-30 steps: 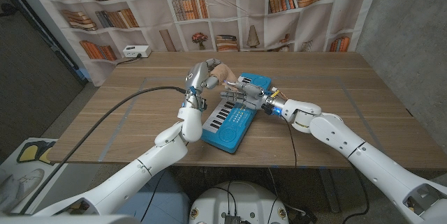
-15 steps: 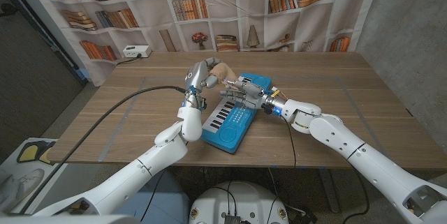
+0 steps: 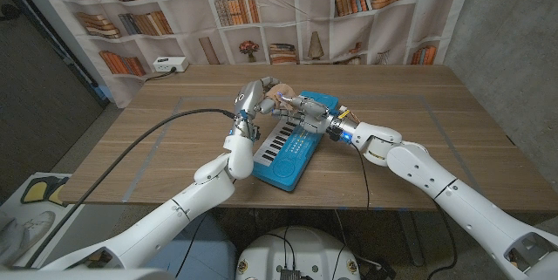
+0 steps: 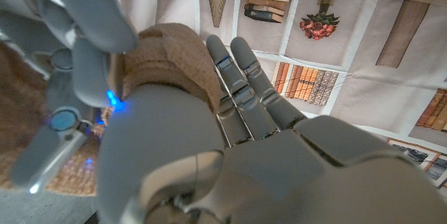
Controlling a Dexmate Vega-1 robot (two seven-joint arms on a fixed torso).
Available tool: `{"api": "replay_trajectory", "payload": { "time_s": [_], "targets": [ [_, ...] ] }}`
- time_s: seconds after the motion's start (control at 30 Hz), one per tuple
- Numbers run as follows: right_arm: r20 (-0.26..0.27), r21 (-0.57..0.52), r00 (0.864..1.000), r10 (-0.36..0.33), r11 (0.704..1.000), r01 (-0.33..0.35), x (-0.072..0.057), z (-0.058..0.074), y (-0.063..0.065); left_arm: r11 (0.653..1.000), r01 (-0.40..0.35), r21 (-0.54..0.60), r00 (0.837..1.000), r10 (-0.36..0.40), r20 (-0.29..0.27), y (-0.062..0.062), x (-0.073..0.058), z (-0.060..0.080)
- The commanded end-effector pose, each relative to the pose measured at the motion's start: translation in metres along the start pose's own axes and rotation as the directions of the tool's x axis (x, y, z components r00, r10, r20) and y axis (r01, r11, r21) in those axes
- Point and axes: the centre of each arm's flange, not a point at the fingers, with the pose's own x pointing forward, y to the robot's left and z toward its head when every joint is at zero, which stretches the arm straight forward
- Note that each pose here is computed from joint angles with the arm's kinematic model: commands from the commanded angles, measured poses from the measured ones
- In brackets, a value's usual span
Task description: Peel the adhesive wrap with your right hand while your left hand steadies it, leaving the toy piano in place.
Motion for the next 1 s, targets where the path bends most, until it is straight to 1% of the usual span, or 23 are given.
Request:
{"api": "replay_trajectory", "payload": {
  "time_s": [0.03,0.23,0.37,0.47,0.8,1.0],
  "targets": [
    [-0.007,0.008,1.000,0.006,1.000,-0.006,0.001,0.000,-0.002,1.000,-0.008,0.001,1.000,0.008,-0.008,0.004,0.001,-0.002],
    [-0.010,0.015,1.000,-0.002,1.000,0.002,0.001,-0.002,-0.003,1.000,-0.009,0.004,1.000,0.009,-0.006,0.004,0.001,-0.002],
    [-0.011,0.018,1.000,-0.024,1.000,0.024,-0.001,-0.002,-0.006,1.000,-0.006,0.007,1.000,0.006,-0.004,0.003,0.000,-0.003],
    [-0.011,0.008,0.999,-0.048,0.999,0.048,-0.003,0.001,-0.009,1.000,-0.006,0.009,1.000,0.006,-0.002,0.004,0.000,-0.003],
    [0.005,-0.041,0.997,-0.073,0.996,0.073,-0.010,0.013,-0.015,1.000,-0.015,0.026,1.000,0.015,0.006,0.010,0.000,-0.004],
    [0.004,-0.035,0.998,-0.067,0.997,0.067,-0.010,0.013,-0.015,0.999,-0.021,0.037,1.000,0.021,0.007,0.014,-0.001,-0.006]
  ]
}}
